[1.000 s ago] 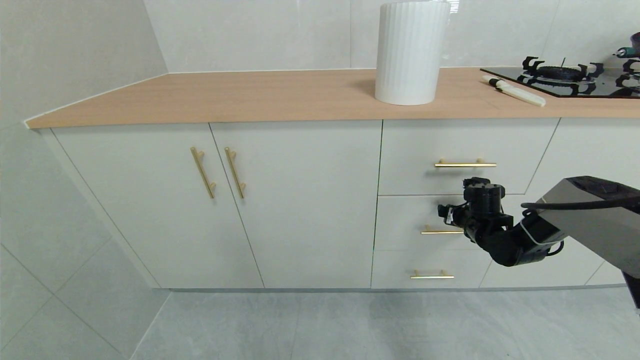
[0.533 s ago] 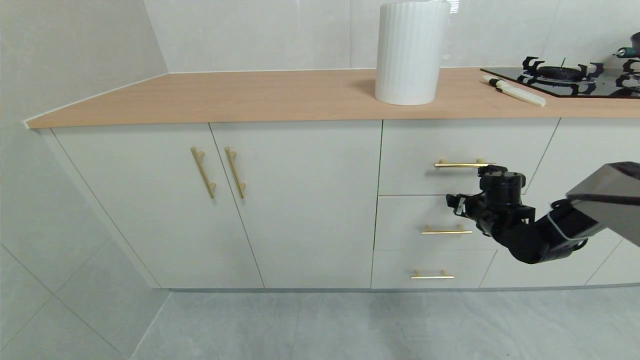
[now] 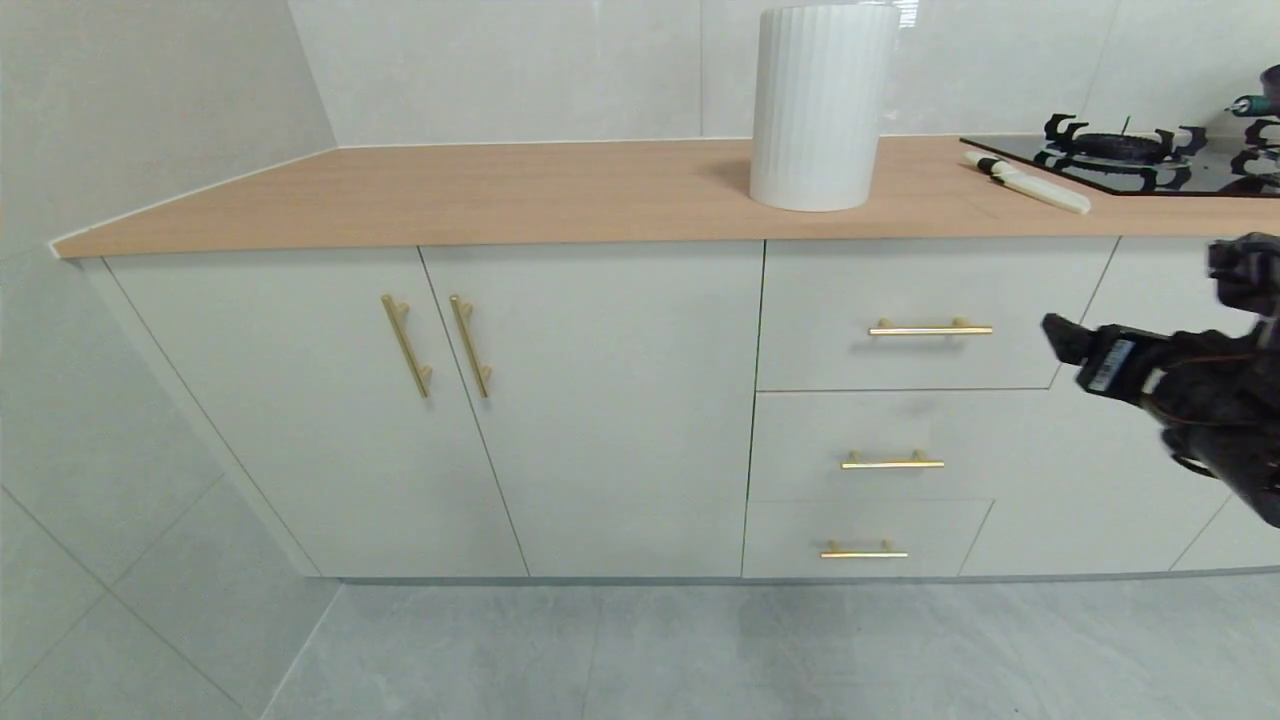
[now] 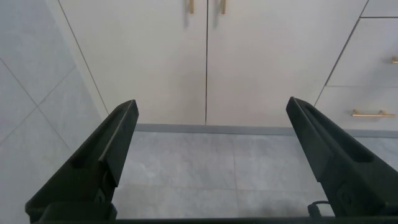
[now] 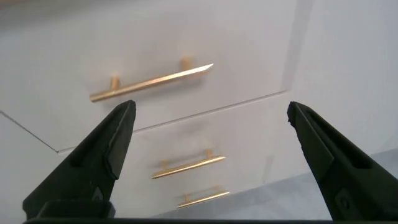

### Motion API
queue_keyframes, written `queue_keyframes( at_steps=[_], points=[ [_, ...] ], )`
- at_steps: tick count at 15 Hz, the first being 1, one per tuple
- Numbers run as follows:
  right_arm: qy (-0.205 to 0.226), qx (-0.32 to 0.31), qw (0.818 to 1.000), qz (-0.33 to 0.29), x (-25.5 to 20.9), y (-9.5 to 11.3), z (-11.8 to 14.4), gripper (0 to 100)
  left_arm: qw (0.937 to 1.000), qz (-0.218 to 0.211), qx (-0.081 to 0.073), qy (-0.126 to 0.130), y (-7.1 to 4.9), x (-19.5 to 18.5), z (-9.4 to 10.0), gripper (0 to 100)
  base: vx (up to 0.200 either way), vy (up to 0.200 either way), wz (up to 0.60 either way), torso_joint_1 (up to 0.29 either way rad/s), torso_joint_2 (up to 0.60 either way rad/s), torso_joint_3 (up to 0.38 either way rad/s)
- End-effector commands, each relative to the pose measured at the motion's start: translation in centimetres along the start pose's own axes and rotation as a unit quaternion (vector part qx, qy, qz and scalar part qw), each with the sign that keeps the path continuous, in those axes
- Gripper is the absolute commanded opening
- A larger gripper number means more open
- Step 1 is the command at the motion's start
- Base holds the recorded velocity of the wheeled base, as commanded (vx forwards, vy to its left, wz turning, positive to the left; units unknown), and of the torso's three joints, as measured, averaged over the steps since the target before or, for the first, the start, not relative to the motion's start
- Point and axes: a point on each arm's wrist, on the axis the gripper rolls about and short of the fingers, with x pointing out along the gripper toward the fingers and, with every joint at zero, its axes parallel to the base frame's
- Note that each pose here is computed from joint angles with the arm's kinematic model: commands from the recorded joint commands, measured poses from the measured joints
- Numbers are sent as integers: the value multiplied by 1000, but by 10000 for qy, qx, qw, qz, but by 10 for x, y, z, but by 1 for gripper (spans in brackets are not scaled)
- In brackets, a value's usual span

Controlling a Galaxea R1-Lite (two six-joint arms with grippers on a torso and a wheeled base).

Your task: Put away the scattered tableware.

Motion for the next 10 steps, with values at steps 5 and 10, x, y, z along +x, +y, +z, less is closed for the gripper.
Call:
queue_keyframes(
  at_steps=[5, 10],
  points=[
    [-1113, -302, 9885, -979, -179, -93, 5, 100, 10000, 4, -1, 0, 0, 0, 0, 100, 0, 0, 0, 0, 0, 0],
    [-598, -550, 9962, -324, -259, -118, -52, 100, 10000, 4, -1, 0, 0, 0, 0, 100, 0, 0, 0, 0, 0, 0]
  ],
)
